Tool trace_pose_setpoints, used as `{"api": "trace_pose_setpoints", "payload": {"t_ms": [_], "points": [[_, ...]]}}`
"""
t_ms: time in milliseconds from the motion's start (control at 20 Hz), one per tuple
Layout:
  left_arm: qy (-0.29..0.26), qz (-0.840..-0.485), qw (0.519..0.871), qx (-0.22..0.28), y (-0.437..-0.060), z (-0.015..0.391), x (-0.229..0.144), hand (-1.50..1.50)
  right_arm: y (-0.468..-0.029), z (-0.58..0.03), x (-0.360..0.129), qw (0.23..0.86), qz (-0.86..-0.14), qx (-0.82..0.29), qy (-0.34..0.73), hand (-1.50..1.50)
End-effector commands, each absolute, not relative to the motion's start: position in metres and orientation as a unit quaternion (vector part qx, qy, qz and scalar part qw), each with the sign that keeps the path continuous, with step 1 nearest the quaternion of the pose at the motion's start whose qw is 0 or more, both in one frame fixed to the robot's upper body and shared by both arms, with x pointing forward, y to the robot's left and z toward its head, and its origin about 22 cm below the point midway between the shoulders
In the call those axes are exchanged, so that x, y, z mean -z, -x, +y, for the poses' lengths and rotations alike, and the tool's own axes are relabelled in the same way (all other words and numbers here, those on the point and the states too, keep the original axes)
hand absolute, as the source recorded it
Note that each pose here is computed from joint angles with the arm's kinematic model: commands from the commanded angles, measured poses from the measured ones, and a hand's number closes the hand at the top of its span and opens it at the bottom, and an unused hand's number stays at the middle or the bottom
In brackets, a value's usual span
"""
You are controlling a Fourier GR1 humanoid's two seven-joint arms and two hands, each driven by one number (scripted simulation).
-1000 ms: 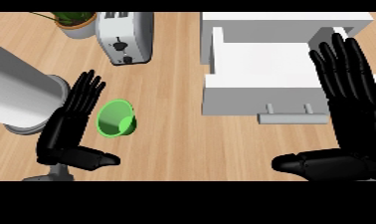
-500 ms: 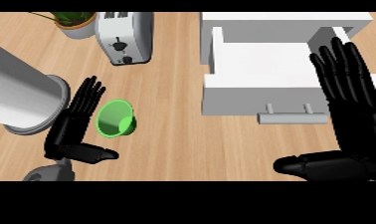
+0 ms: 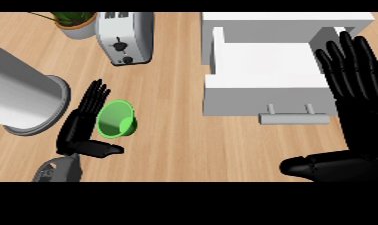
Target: Pick up the cup, place it into the drawer and close the drawer
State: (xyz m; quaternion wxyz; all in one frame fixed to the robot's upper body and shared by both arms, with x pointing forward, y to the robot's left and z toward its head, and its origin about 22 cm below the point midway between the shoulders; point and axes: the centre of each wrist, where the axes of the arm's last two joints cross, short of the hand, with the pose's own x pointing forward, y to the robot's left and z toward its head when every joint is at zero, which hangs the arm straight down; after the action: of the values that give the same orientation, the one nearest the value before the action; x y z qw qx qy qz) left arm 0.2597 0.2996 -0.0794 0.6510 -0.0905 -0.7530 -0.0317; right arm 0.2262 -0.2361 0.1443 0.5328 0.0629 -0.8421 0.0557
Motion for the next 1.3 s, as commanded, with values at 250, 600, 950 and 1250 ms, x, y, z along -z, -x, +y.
{"api": "trace_pose_setpoints", "payload": {"t_ms": [250,600,950,1250], "points": [[0.074,-0.756,0.65,0.023,-0.266,0.313,0.107,-1.5,-0.225,-0.224,-0.127,0.534,-0.841,-0.054,-0.068,-1.5],[0.086,-0.743,0.663,0.026,-0.251,0.319,0.13,-1.5,-0.22,-0.228,-0.148,0.532,-0.843,-0.054,-0.062,-1.5],[0.114,-0.747,0.655,0.022,-0.265,0.314,0.133,-1.5,-0.223,-0.229,-0.14,0.534,-0.84,-0.06,-0.07,-1.5],[0.12,-0.75,0.65,0.004,-0.275,0.303,0.134,-1.5,-0.225,-0.244,-0.13,0.532,-0.842,-0.056,-0.069,-1.5]]}}
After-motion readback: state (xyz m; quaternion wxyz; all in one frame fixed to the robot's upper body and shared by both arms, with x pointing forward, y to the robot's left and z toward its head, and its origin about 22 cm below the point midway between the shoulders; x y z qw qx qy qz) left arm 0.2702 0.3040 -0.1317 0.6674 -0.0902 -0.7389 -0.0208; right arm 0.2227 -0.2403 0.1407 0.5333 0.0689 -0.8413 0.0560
